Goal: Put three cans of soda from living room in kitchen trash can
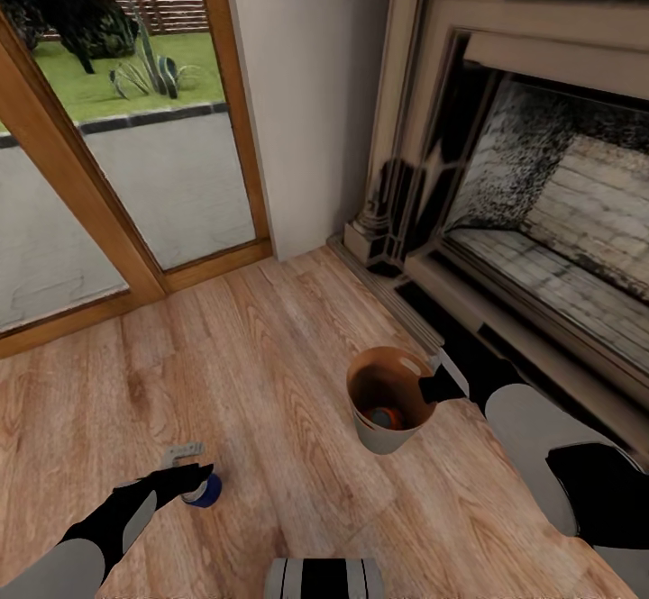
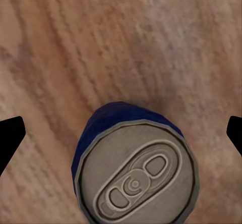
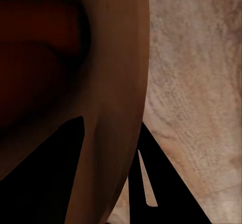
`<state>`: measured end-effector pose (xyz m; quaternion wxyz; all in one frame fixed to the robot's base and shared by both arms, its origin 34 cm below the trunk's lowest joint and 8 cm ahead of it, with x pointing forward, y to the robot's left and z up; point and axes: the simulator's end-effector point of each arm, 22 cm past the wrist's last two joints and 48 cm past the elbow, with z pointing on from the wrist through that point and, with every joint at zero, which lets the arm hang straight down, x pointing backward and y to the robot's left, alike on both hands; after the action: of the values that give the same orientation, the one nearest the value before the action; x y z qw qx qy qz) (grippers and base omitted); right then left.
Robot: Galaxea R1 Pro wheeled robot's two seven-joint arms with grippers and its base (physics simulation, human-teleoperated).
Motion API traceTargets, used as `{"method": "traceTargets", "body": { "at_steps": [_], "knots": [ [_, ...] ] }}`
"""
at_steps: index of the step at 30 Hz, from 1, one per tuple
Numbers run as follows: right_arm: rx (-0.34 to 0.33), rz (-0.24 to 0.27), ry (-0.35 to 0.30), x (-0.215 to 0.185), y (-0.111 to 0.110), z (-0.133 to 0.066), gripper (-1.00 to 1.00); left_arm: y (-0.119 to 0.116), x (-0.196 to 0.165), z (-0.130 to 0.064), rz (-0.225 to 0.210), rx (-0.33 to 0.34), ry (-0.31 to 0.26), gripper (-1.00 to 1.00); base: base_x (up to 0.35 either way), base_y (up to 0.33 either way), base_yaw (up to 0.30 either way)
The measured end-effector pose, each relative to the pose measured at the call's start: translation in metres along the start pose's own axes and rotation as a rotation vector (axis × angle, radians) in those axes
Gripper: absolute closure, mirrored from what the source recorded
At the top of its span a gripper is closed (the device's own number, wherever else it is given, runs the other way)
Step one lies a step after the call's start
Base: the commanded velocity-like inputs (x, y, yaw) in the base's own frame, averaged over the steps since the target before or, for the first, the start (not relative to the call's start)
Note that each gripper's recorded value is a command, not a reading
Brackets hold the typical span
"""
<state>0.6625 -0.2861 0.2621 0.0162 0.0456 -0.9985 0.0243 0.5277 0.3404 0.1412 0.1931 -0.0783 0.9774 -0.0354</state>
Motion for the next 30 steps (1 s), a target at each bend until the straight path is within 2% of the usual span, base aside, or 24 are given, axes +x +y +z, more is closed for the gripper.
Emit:
{"method": "traceTargets", "body": {
  "at_steps": [2,3,8,10,27,30],
  "knots": [
    [-0.006,0.004,0.002,0.0,-0.001,0.001,1.0,0.001,0.001,0.0,0.002,-0.001,-0.005,-1.0,0.0,0.0,0.0],
    [-0.015,0.029,0.0,0.003,-0.001,0.002,1.0,0.001,0.001,0.0,0.002,-0.001,-0.007,-1.0,0.0,0.0,0.0],
    [-0.002,0.013,-0.002,0.0,0.001,0.0,1.0,0.002,0.005,-0.001,0.002,-0.003,-0.001,-1.0,0.0,0.0,0.0],
    [0.014,-0.009,-0.006,-0.003,0.004,-0.002,1.0,0.002,0.007,-0.001,0.002,-0.004,0.002,-1.0,0.0,0.0,0.0],
    [0.012,-0.005,-0.006,-0.002,0.004,-0.001,1.0,-0.005,0.012,0.0,0.006,0.003,0.009,-1.0,0.0,0.0,0.0],
    [0.025,-0.022,-0.009,-0.004,0.006,-0.003,1.0,-0.005,0.015,-0.001,0.006,0.004,0.013,-1.0,0.0,0.0,0.0]
  ]
}}
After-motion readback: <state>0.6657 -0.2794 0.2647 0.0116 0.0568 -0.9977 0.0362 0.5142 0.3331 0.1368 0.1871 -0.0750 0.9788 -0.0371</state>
